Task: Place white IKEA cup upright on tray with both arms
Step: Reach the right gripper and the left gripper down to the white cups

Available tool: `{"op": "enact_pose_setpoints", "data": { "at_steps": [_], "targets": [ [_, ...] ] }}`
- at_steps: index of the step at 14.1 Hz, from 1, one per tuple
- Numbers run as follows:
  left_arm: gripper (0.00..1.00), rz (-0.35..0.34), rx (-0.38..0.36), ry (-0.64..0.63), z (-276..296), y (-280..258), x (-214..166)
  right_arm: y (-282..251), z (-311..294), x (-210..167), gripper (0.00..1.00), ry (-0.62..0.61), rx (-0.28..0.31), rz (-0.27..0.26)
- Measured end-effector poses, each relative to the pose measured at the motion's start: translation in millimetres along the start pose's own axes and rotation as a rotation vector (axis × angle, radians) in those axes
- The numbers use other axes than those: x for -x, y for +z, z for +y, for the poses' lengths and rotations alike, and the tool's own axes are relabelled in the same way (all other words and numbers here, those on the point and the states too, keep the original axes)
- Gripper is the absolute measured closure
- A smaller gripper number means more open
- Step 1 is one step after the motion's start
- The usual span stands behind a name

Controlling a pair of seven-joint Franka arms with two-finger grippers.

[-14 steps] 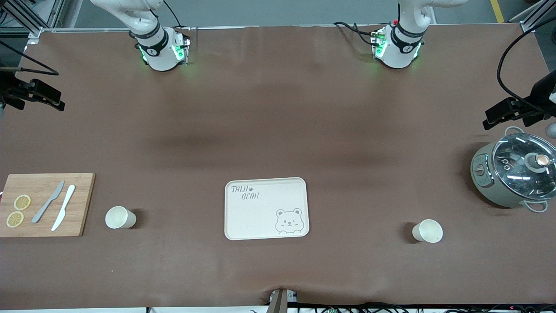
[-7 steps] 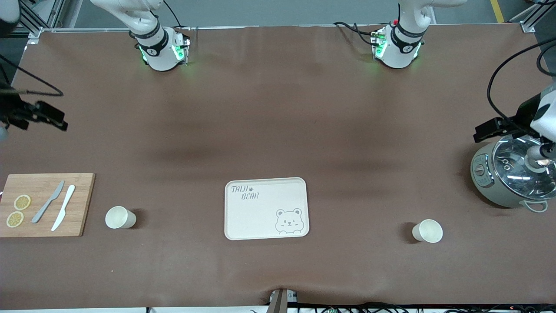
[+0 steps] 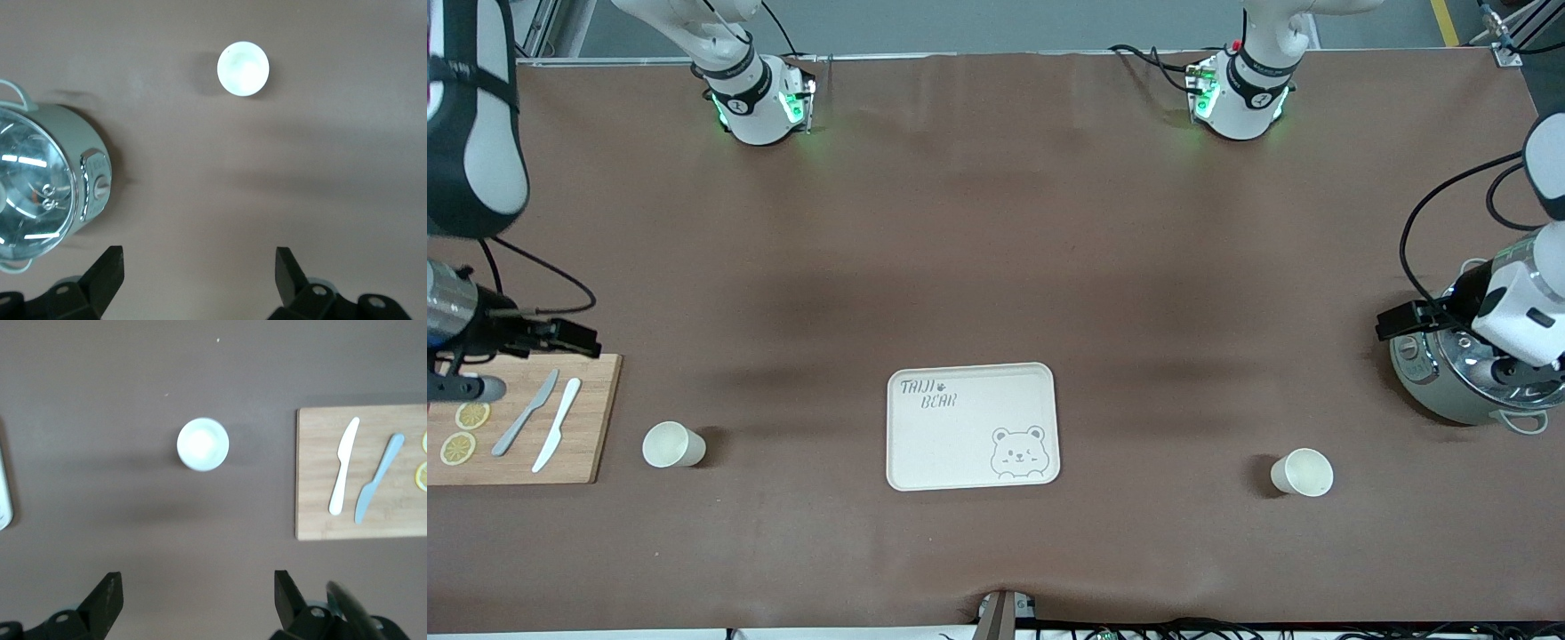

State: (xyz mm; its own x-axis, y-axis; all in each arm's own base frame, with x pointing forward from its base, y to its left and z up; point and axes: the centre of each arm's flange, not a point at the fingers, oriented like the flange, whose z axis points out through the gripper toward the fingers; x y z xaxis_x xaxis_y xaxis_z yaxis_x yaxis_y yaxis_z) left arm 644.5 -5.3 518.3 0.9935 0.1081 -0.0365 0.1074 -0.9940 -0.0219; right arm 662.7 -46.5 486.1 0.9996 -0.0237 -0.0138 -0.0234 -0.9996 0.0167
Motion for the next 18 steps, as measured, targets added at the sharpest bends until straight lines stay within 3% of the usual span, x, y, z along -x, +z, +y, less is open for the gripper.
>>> {"op": "enact_pose_setpoints", "data": {
  "at_steps": [4,14,18],
  "targets": [
    [0.0,0.038,-0.003,0.001,4,35,-24,58,18,-32,0.0,0.02,-0.001,0.055],
    [0.0,0.165,-0.012,-0.002,4,148,-82,160,25,-61,0.0,0.03,-0.009,0.076],
    [0.0,0.204,-0.015,0.002,6,191,-95,190,31,-69,0.0,0.035,-0.005,0.118]
  ]
}}
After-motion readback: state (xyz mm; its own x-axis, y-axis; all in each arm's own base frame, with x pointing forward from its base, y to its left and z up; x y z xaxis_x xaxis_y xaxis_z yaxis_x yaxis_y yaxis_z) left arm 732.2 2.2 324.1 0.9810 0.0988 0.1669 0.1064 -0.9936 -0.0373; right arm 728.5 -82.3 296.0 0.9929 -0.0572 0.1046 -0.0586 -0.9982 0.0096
